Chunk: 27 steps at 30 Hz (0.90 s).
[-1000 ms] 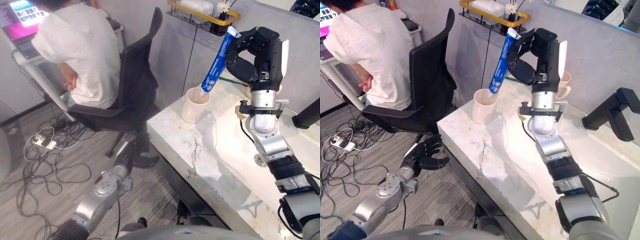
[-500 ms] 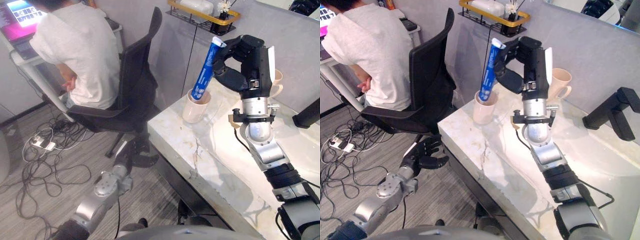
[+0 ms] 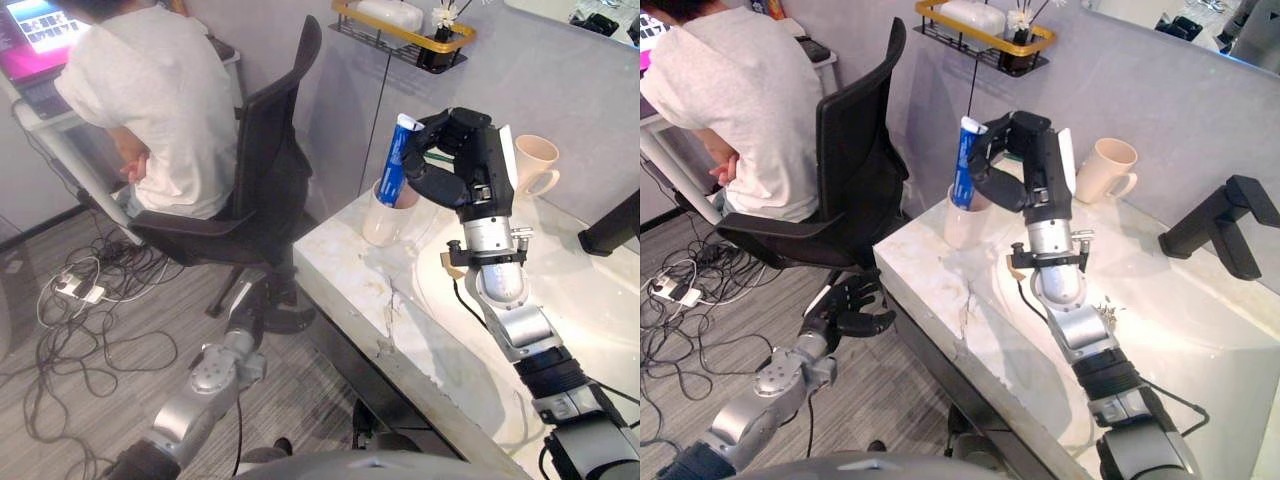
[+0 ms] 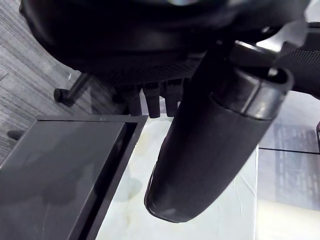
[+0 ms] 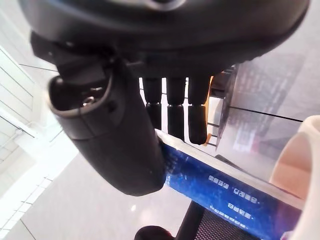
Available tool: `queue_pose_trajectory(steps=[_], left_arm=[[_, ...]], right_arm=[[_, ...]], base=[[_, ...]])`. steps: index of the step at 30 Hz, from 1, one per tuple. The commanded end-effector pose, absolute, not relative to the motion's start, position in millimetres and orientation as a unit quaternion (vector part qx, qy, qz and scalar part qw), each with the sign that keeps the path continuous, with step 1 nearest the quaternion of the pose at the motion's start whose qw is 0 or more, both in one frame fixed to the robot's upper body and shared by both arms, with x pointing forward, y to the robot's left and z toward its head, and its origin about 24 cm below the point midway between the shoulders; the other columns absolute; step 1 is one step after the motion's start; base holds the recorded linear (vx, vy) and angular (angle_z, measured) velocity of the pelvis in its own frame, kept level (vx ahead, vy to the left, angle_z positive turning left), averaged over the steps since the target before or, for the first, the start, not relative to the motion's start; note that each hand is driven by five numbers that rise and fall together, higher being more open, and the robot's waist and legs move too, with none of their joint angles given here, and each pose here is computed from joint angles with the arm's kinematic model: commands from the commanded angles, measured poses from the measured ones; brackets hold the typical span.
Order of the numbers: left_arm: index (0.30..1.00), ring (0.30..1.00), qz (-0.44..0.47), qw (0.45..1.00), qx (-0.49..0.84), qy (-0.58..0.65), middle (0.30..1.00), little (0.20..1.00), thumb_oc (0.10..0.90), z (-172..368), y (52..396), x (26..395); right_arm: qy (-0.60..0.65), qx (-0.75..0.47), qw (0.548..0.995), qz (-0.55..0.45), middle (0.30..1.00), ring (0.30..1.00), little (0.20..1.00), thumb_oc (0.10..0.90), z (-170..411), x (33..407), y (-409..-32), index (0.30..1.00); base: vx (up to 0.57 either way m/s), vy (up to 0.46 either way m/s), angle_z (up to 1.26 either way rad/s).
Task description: Organize the bathroom.
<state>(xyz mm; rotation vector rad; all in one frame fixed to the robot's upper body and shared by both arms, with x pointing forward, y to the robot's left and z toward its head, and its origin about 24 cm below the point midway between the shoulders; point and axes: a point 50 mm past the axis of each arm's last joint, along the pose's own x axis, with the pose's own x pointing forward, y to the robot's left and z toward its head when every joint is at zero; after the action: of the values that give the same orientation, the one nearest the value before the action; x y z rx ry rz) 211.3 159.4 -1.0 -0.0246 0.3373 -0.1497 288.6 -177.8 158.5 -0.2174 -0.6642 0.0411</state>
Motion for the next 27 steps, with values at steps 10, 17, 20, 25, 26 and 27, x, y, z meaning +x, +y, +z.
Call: queue_pose_trajectory(steps=[10,17,20,25,26,27], left_arm=[[0.9,0.9,-0.121,0.991,-0.048,0.022,0.9,0.9,0.8,46.6,133.6,234.1],[0.9,0.9,-0.114,0.992,-0.046,0.017,0.9,0.9,0.8,48.1,134.0,236.0],[0.9,0.9,-0.103,0.994,-0.045,0.014,0.9,0.9,0.8,48.7,134.1,236.5],[0.9,0.9,-0.081,0.996,-0.041,0.006,0.9,0.9,0.8,50.3,138.7,237.4],[0.9,0.9,-0.075,0.996,-0.039,0.003,0.9,0.9,0.8,50.9,140.4,238.0],[0.9,0.9,-0.072,0.997,-0.038,0.002,0.9,0.9,0.8,51.3,141.3,238.4]], right_arm=[[-0.406,-0.056,0.912,0.016,0.9,0.9,0.9,0.8,204.6,285.6,-173.8,0.9],[-0.396,-0.066,0.916,0.004,0.9,0.9,0.9,0.8,202.6,287.1,-177.0,0.9],[-0.406,-0.062,0.912,-0.003,0.9,0.9,0.9,0.8,206.6,284.1,-178.1,0.9],[-0.435,-0.052,0.899,-0.017,0.9,0.9,0.9,0.8,218.2,273.1,-183.5,0.9],[-0.441,-0.049,0.896,-0.021,0.9,0.9,0.9,0.8,221.8,270.0,-185.0,0.9],[-0.447,-0.047,0.893,-0.024,0.9,0.9,0.9,0.8,223.9,268.0,-185.9,0.9]], base=[[-0.01,0.018,-0.06],[-0.01,0.006,-0.01],[-0.04,0.019,-0.02],[-0.04,0.024,-0.04],[-0.05,0.027,-0.11],[-0.07,0.037,-0.17]])
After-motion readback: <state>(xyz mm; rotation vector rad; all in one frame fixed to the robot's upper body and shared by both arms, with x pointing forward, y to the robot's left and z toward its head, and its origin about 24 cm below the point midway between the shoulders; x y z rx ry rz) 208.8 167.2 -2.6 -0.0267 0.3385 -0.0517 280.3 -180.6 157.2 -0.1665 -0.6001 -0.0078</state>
